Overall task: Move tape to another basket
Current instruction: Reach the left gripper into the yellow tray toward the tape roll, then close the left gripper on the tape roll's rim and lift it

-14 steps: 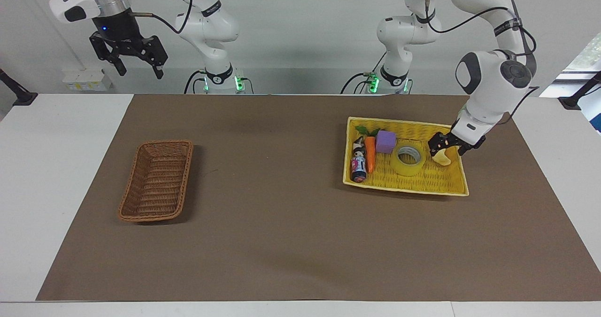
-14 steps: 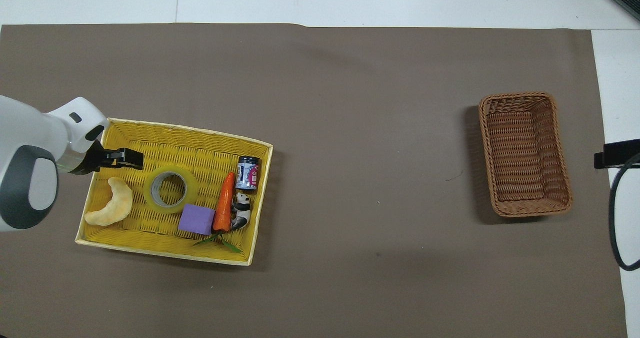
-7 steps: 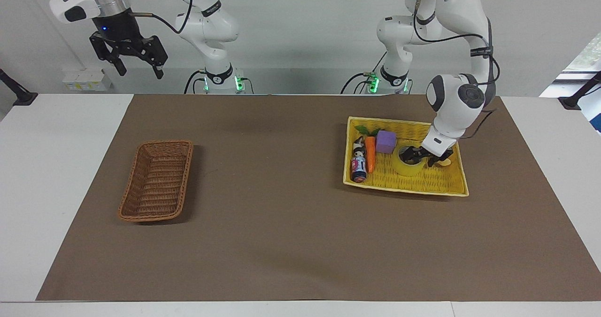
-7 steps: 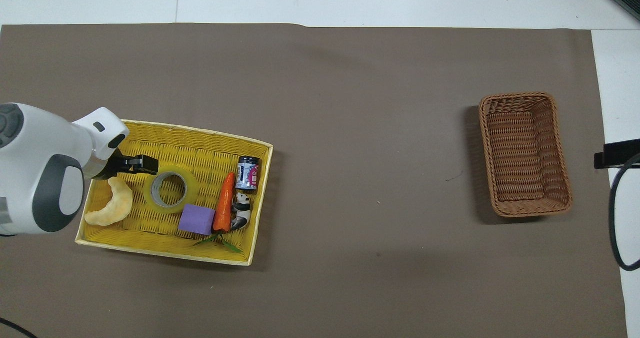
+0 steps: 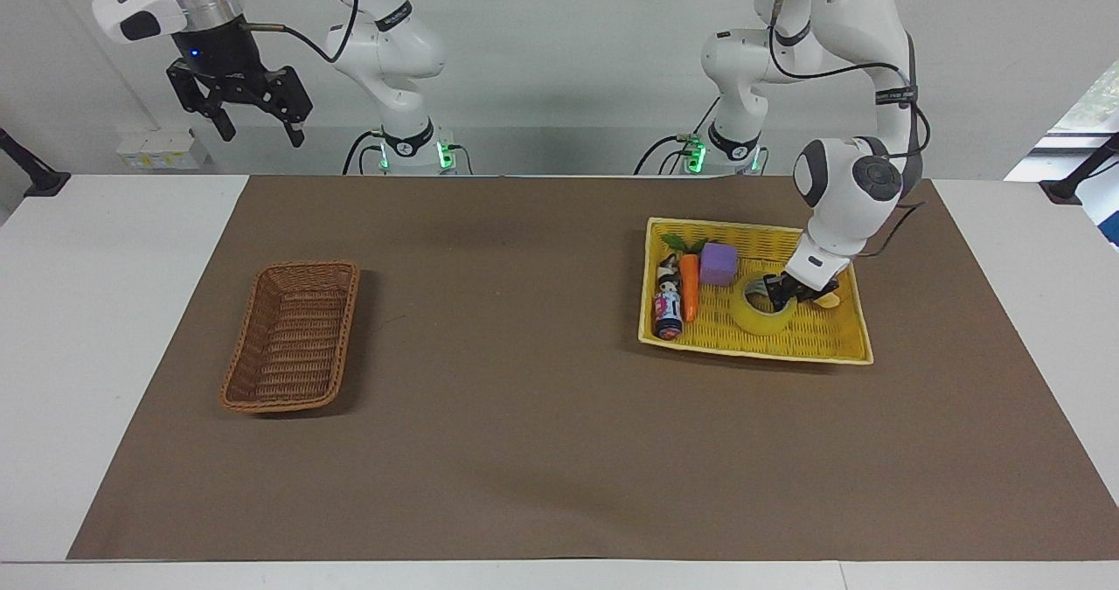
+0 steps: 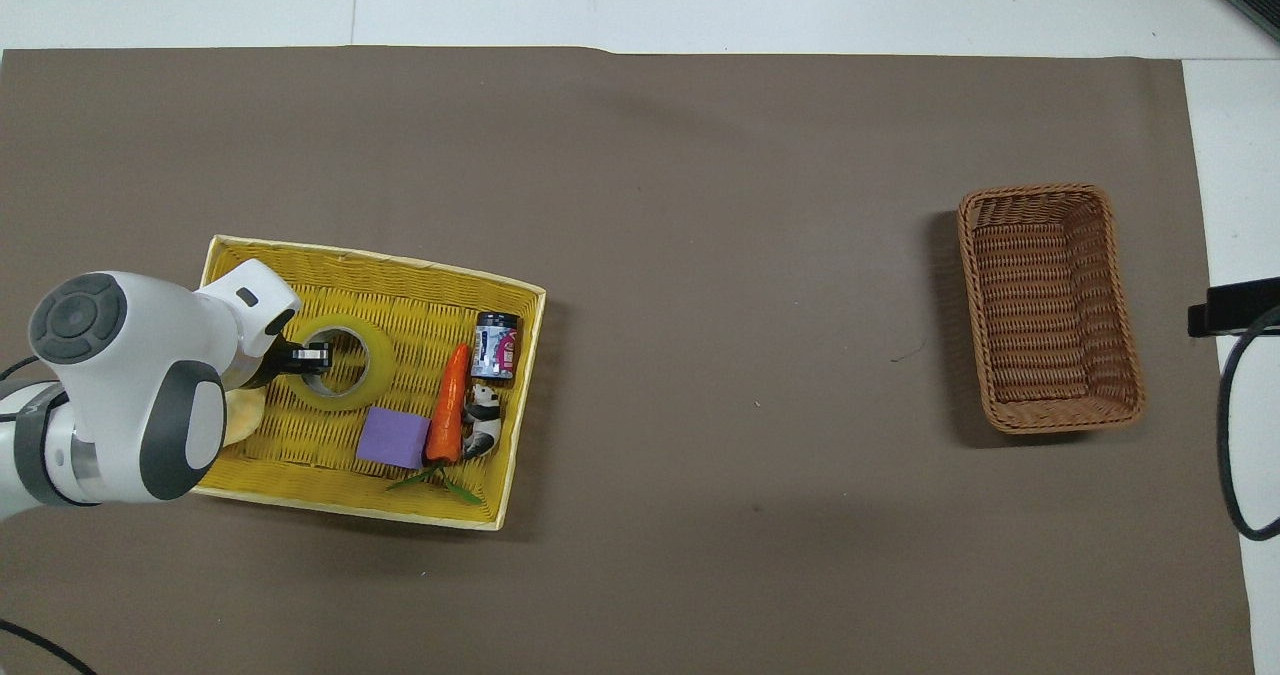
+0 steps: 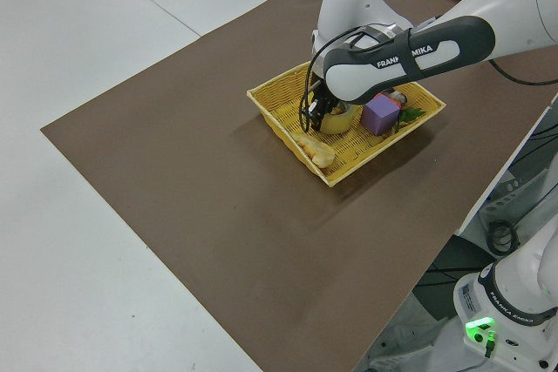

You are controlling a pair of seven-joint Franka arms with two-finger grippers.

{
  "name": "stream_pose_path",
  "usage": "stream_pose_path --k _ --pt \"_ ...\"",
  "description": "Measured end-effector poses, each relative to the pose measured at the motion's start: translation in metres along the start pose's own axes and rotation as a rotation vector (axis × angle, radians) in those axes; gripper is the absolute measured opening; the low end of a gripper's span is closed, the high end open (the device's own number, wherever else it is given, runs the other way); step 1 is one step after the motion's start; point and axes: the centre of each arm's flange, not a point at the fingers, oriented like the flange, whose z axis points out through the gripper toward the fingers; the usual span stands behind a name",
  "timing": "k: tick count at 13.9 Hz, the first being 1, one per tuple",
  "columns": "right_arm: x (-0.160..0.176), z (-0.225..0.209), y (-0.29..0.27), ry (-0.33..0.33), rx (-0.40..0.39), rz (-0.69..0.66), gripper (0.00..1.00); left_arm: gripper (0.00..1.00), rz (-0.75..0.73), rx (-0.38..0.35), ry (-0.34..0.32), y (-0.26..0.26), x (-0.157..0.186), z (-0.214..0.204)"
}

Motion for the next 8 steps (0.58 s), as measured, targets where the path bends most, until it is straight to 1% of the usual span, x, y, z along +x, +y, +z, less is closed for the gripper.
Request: stream_pose_path --k 2,3,8 --pt "0.000 0.000 0.000 0.000 0.000 0.000 1.00 0.23 0.002 -0.001 -0.013 0.002 0.011 -0.022" --pt "0.000 0.000 0.000 0.000 0.000 0.000 1.00 0.23 0.003 -0.002 -0.025 0.003 0.018 -0.039" --pt "0.000 0.000 0.000 0.000 0.000 0.000 1.00 0.23 0.013 -0.007 -0.049 0.009 0.042 -0.139"
